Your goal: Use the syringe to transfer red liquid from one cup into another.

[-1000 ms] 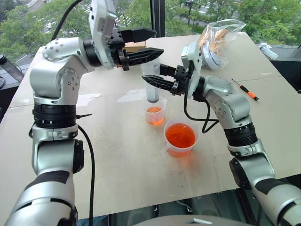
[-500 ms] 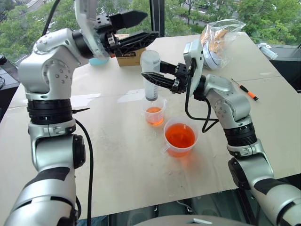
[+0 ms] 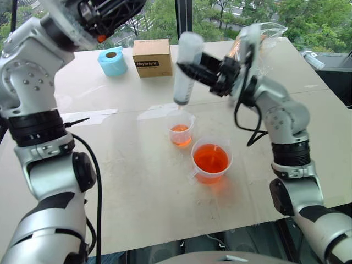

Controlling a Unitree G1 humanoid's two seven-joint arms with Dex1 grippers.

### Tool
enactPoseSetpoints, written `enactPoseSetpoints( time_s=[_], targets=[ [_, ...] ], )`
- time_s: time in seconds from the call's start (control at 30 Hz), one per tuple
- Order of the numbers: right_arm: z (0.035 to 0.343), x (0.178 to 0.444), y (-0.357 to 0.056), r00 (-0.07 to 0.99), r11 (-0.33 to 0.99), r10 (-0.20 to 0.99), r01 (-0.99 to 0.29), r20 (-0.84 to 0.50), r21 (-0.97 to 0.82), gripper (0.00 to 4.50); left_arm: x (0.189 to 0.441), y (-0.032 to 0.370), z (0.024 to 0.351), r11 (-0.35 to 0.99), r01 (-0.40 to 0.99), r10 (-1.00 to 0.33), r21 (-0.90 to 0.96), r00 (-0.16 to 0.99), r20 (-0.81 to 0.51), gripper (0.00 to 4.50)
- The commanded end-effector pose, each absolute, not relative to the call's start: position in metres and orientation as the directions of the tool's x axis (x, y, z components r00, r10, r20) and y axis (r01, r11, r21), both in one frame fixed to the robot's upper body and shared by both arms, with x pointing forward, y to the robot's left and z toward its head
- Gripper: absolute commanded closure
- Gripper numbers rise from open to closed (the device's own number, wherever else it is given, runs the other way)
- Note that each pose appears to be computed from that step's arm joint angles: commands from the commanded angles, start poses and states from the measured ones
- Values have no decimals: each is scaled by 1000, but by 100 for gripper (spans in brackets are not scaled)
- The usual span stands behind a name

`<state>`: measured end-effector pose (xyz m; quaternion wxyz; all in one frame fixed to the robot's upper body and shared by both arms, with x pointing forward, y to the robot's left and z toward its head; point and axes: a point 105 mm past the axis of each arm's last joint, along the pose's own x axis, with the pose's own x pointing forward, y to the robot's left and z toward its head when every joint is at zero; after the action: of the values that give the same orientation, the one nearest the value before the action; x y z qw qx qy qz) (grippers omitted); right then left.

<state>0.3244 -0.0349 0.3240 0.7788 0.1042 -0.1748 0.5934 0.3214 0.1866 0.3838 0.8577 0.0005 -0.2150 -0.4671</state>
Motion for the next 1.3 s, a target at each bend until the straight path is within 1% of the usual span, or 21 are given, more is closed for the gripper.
enactPoseSetpoints(
  time_s=[0.03, 0.13, 0.2, 0.23, 0.27, 0.33, 0.4, 0.43, 0.47, 0.53, 0.57, 0.67, 0.77, 0.8, 0.83, 0.9, 0.93, 1.07, 1.13, 1.2, 1.3],
  targets=[
    [353, 318, -70, 266, 311, 853, -950, 449, -28, 306, 307, 203, 381, 612, 754, -780, 240, 525, 341, 6],
    [338, 335, -107, 418, 435, 850, -900, 320, 19, 306, 305, 215, 346, 643, 726, -766, 246, 607, 209, 6],
    [317, 341, -132, 506, 501, 847, -862, 162, 72, 306, 302, 226, 326, 666, 714, -745, 218, 651, 144, 6],
    [309, 342, -141, 529, 522, 842, -848, 102, 89, 306, 300, 230, 318, 675, 708, -736, 209, 667, 116, 6],
    [295, 342, -151, 557, 553, 831, -827, 5, 99, 306, 298, 237, 304, 687, 695, -718, 210, 693, 56, 6],
    [267, 339, -168, 594, 616, 783, -782, -186, 92, 306, 291, 248, 274, 698, 682, -687, 220, 724, -66, 6],
    [236, 331, -184, 590, 654, 712, -755, -381, 54, 306, 280, 257, 242, 691, 684, -652, 233, 729, -207, 6],
    [222, 328, -191, 576, 665, 679, -746, -455, 47, 306, 274, 261, 227, 686, 690, -636, 232, 723, -269, 6],
    [210, 326, -196, 563, 674, 657, -737, -502, 56, 306, 269, 263, 214, 679, 697, -624, 232, 714, -319, 6],
    [190, 331, -204, 574, 705, 597, -708, -560, 26, 306, 262, 268, 192, 681, 696, -596, 227, 707, -380, 6],
    [183, 336, -204, 587, 715, 578, -700, -567, 5, 306, 263, 271, 184, 685, 685, -575, 248, 717, -394, 6],
    [172, 360, -203, 678, 774, 530, -632, -510, -37, 161, 268, 273, 169, 709, 651, -542, 271, 749, -382, 0],
    [174, 371, -202, 723, 787, 528, -614, -445, -64, 20, 265, 265, 163, 712, 657, -564, 249, 746, -355, 0],
    [182, 372, -202, 734, 778, 551, -624, -397, -74, 9, 265, 265, 161, 722, 638, -549, 268, 764, -339, 0],
    [190, 369, -205, 729, 760, 584, -646, -357, -76, 9, 267, 267, 157, 741, 607, -514, 286, 788, -339, 0],
    [203, 354, -214, 690, 683, 671, -718, -272, -133, 9, 268, 267, 146, 771, 561, -464, 302, 819, -338, 0],
    [205, 343, -221, 659, 650, 721, -751, -214, -118, 9, 263, 262, 140, 773, 561, -468, 297, 820, -330, 0],
    [181, 310, -264, 652, 646, 737, -757, -178, -101, 9, 234, 250, 116, 788, 570, -482, 233, 806, -342, 0],
    [166, 294, -279, 651, 644, 733, -758, -197, -107, 9, 220, 250, 104, 796, 568, -475, 209, 800, -366, 0],
    [144, 277, -293, 646, 651, 717, -755, -262, -83, 9, 208, 249, 94, 810, 557, -465, 186, 802, -374, 0],
    [116, 254, -310, 660, 679, 691, -733, -294, -48, 9, 192, 248, 78, 835, 530, -445, 147, 808, -387, 0]
  ],
)
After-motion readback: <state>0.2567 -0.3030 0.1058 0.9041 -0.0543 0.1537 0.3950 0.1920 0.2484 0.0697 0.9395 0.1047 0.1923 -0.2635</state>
